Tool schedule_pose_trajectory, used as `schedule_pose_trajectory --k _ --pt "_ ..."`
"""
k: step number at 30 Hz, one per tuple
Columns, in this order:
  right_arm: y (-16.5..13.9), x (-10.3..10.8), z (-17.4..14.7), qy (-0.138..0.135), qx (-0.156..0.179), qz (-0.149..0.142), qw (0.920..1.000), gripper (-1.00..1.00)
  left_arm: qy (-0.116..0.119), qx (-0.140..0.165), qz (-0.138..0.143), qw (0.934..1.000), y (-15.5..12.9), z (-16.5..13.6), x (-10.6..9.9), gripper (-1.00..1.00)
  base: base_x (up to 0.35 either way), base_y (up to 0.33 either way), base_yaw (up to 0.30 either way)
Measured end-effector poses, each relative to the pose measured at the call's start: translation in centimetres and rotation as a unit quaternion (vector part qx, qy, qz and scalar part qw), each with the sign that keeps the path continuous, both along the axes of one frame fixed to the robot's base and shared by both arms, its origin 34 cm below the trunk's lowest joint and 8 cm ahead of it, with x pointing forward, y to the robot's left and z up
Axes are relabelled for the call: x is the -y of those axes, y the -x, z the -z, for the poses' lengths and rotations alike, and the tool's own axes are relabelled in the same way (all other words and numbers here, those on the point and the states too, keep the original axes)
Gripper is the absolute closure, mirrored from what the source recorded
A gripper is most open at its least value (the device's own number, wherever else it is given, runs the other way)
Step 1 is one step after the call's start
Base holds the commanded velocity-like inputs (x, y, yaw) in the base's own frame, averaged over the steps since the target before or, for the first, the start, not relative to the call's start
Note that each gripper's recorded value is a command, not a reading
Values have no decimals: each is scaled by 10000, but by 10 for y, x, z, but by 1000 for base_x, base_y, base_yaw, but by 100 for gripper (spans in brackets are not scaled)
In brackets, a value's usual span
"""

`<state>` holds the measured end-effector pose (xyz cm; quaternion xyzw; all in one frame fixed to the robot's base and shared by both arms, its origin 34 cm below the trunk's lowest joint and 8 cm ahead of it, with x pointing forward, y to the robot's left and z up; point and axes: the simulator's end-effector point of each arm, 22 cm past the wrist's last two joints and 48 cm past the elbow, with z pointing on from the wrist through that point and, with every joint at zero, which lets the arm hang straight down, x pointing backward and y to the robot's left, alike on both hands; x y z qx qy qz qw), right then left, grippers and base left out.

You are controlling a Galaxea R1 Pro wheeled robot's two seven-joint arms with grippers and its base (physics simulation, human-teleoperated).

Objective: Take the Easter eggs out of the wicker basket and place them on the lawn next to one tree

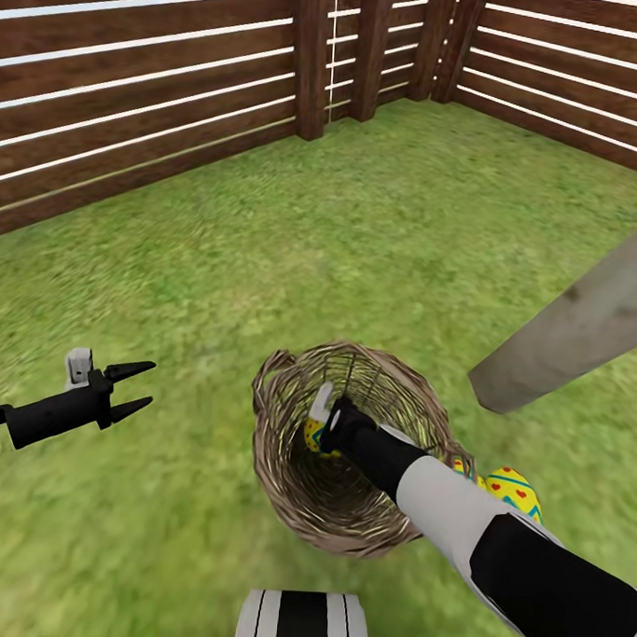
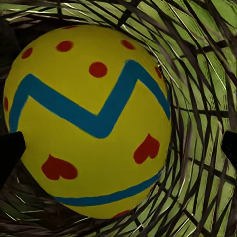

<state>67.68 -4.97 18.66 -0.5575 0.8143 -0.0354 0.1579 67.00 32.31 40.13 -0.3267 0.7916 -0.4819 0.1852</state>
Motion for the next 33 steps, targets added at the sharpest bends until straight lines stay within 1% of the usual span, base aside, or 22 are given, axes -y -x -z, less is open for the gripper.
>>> schedule_pose_trajectory --k 11,22,27,30,33 --pt "9 -3 13 -53 -168 -7 9998 -100 -1 -102 0 9999 2 12 0 -100 0 0 0" --pt "13 -5 18 -60 -213 -11 9998 -100 3 -148 -4 9999 3 18 0 -100 0 0 0" --pt "18 -7 27 -67 -295 -17 9995 -100 0 -231 -4 9997 5 28 0 -100 0 0 0" --pt "17 -8 31 -27 -229 -123 9997 -100 2 -288 -4 9996 7 35 0 -100 0 0 0" --pt "16 -10 32 -27 -215 -142 9997 -100 8 -305 -6 9995 7 37 0 -100 0 0 0"
